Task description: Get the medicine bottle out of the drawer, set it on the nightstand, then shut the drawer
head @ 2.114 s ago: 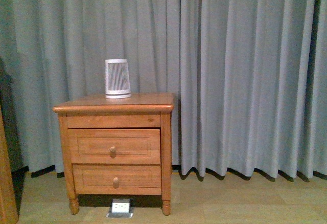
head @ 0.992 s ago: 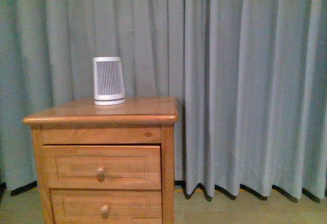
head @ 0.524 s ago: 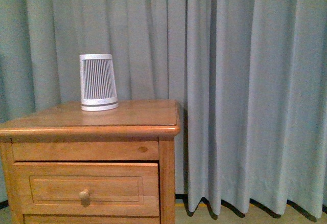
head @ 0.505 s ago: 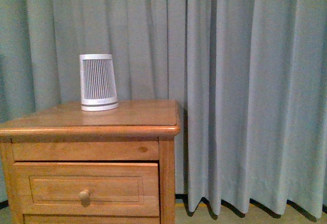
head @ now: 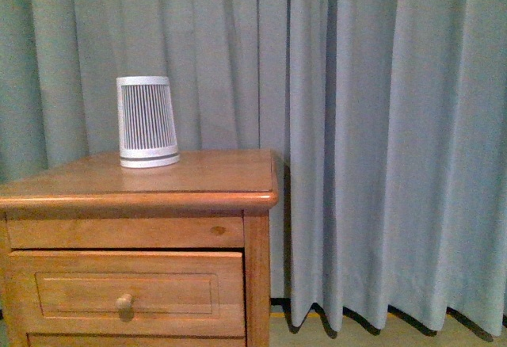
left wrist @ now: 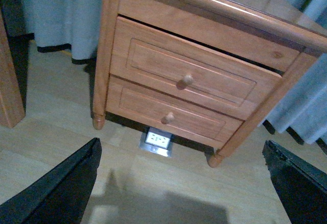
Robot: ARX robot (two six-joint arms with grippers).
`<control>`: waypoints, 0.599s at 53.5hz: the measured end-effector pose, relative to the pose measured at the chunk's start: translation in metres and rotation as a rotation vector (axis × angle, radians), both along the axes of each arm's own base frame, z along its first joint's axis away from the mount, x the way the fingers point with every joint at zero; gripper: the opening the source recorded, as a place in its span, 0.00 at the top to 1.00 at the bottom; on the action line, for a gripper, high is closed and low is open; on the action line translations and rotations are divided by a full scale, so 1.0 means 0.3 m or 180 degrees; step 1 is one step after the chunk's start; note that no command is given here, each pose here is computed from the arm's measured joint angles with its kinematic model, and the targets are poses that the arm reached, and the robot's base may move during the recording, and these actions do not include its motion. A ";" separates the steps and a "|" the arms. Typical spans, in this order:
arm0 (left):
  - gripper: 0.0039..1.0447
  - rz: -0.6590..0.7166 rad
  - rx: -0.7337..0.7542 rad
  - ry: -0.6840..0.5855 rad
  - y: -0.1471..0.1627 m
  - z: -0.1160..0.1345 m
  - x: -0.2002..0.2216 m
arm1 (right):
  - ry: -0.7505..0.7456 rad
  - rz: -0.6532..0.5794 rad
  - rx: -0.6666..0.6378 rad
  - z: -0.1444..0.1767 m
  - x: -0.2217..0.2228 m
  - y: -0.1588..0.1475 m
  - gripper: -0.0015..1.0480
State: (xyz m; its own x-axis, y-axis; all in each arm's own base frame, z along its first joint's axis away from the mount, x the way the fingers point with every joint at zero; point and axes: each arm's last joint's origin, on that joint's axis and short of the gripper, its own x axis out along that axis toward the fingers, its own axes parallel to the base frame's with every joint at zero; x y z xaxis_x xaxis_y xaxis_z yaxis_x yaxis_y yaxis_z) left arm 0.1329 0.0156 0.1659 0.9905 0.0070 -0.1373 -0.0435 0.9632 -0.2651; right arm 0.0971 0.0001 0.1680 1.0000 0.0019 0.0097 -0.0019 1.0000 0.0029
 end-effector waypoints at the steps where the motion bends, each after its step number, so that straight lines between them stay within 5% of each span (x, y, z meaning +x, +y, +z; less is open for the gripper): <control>1: 0.06 0.0014 0.0013 -0.0013 0.004 0.003 0.016 | 0.0000 0.0000 0.0000 0.000 0.000 0.000 0.07; 13: 0.06 0.0020 0.0177 -0.0156 0.014 0.036 0.294 | 0.0000 0.0000 0.0000 0.000 0.000 0.000 0.07; 32: 0.06 -0.0113 0.0201 -0.0040 -0.105 -0.049 0.763 | 0.0000 -0.0001 0.0000 0.000 0.000 0.000 0.07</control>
